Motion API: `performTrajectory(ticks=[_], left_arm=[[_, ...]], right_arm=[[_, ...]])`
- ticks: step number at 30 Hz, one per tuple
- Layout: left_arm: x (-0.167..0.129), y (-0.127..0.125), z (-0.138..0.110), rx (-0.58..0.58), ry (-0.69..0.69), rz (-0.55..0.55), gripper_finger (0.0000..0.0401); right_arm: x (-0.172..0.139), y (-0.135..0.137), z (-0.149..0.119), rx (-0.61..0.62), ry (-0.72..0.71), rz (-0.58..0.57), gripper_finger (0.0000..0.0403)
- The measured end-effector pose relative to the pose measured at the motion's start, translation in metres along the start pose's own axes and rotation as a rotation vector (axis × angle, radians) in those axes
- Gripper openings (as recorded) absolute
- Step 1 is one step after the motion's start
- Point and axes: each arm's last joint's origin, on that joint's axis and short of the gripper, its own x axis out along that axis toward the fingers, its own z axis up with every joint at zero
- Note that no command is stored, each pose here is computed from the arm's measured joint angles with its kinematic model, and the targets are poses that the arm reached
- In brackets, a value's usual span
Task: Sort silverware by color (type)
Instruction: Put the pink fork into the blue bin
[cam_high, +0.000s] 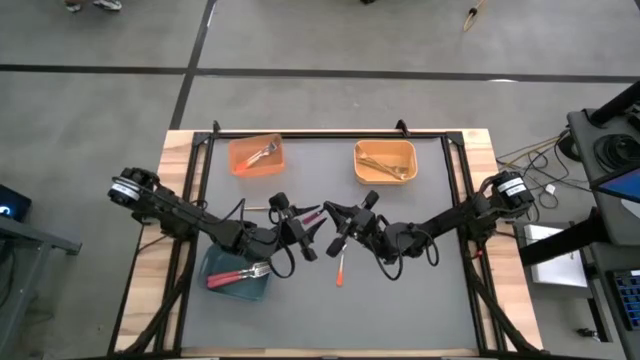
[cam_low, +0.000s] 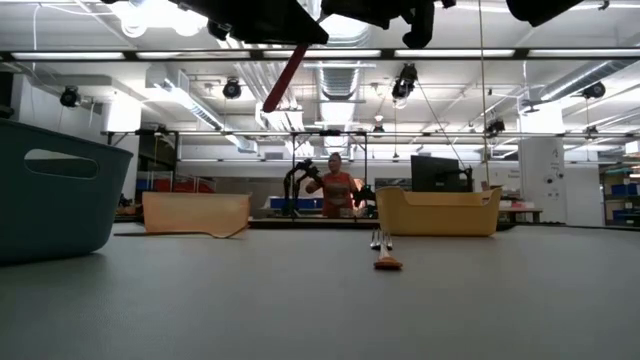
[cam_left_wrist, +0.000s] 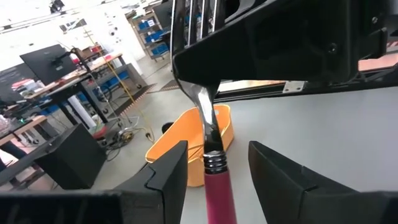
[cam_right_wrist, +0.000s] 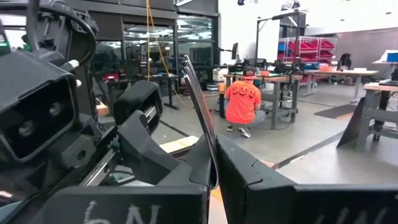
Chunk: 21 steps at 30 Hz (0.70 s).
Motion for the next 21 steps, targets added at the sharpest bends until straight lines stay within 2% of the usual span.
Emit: performTrajectory(ticks=[9, 15, 21], left_arm=[[-0.0001, 0.0016, -0.0007, 0.002, 0.016, 0.059, 0.0098], [-0.0003, 0.0015, -0.0011, -0.002, 0.019, 0.061, 0.0025], [-0.0003, 0.0015, -0.0012, -0.03, 0.018, 0.061, 0.0024]], right_arm=[[0.0001, -0.0001, 0.0, -0.008, 0.0, -0.001, 0.0008], [0.0003, -0.0002, 0.0, -0.013, 0.0, -0.002, 0.0009], [0.0001, 0.0001, -0.0003, -0.024, 0.003, 0.0, 0.0009]])
